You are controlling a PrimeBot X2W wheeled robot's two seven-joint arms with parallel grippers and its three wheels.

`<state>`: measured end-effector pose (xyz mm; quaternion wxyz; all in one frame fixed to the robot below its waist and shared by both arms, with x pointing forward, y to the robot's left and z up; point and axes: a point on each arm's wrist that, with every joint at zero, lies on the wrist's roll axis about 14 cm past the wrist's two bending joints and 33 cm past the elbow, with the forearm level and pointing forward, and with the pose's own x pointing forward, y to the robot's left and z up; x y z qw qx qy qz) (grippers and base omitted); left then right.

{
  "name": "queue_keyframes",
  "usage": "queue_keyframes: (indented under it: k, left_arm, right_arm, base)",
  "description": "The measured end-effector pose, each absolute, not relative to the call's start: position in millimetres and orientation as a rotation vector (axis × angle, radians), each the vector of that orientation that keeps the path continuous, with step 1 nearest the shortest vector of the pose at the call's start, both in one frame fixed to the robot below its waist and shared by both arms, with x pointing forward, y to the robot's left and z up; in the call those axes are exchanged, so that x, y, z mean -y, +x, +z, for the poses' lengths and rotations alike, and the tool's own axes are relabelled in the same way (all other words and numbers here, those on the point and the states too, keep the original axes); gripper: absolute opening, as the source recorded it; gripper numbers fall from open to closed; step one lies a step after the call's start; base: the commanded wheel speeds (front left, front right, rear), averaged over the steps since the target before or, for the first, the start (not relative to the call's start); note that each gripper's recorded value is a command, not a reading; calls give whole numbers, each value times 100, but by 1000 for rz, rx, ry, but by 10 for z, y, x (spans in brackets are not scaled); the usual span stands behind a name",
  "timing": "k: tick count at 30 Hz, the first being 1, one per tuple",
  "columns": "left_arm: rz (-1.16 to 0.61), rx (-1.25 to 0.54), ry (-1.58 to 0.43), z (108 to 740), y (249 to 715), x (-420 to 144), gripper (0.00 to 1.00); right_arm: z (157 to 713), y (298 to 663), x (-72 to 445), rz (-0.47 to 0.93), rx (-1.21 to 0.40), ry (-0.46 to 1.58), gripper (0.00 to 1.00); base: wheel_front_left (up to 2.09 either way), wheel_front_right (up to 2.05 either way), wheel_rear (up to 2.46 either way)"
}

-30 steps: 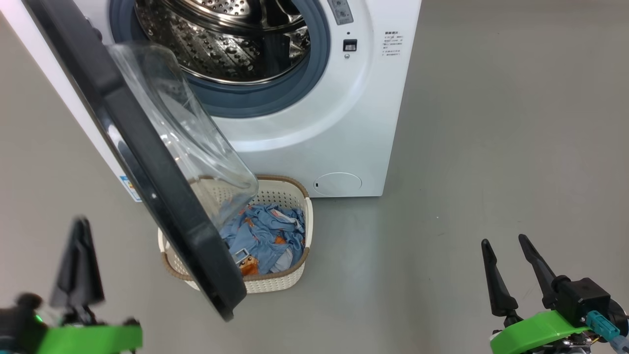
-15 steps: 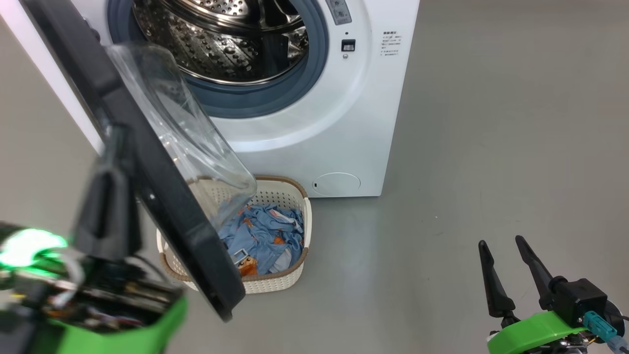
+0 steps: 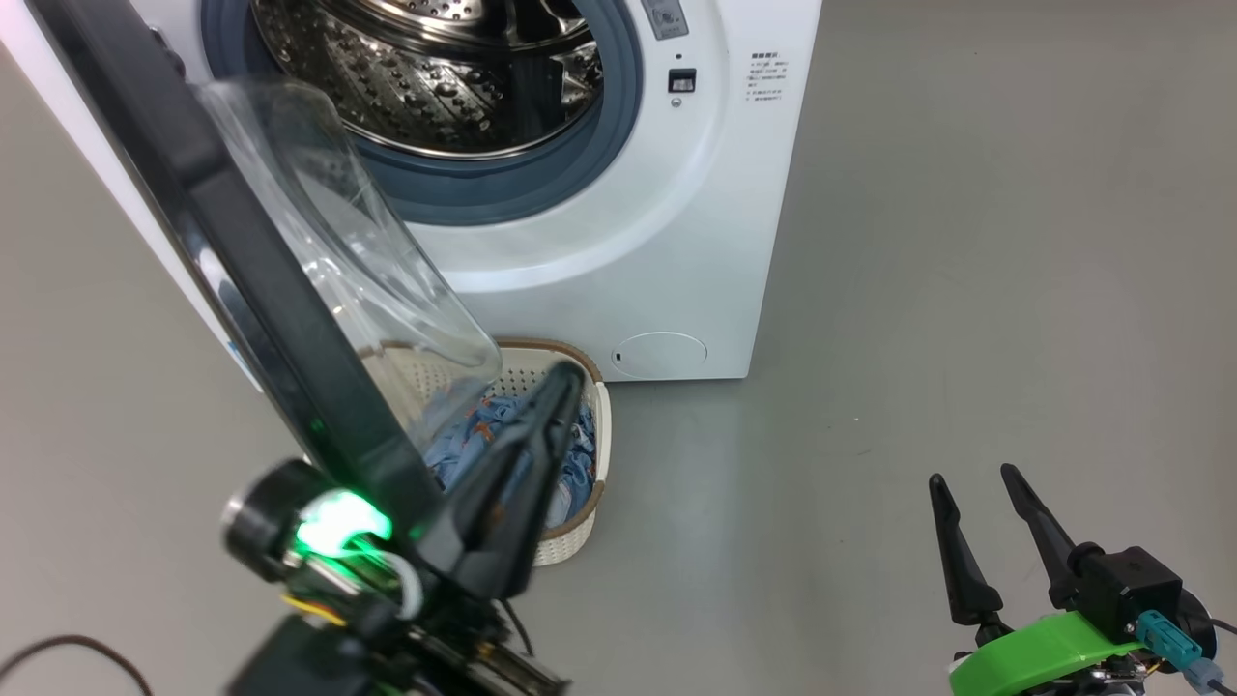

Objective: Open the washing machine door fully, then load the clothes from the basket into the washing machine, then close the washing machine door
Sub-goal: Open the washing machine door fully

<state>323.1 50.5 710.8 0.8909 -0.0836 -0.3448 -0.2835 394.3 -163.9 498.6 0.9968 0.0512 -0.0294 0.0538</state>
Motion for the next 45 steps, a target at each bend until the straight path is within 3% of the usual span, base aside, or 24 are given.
queue_keyframes:
  k: [10, 23, 45]
  left_arm:
    - [-706, 462, -233, 6420, 3191, -91, 0]
    - [-617, 237, -240, 5728, 3338, -198, 0]
    - [-430, 131, -275, 5369, 3728, -614, 0]
  right_arm:
    - [4970, 3960, 1622, 111, 55, 105, 100]
    - [4967, 3946, 1617, 112, 53, 109, 100]
    - [4851, 3946, 1602, 111, 18, 133, 100]
  base:
    - [0, 0, 0]
    - [0, 0, 0]
    - [0, 0, 0]
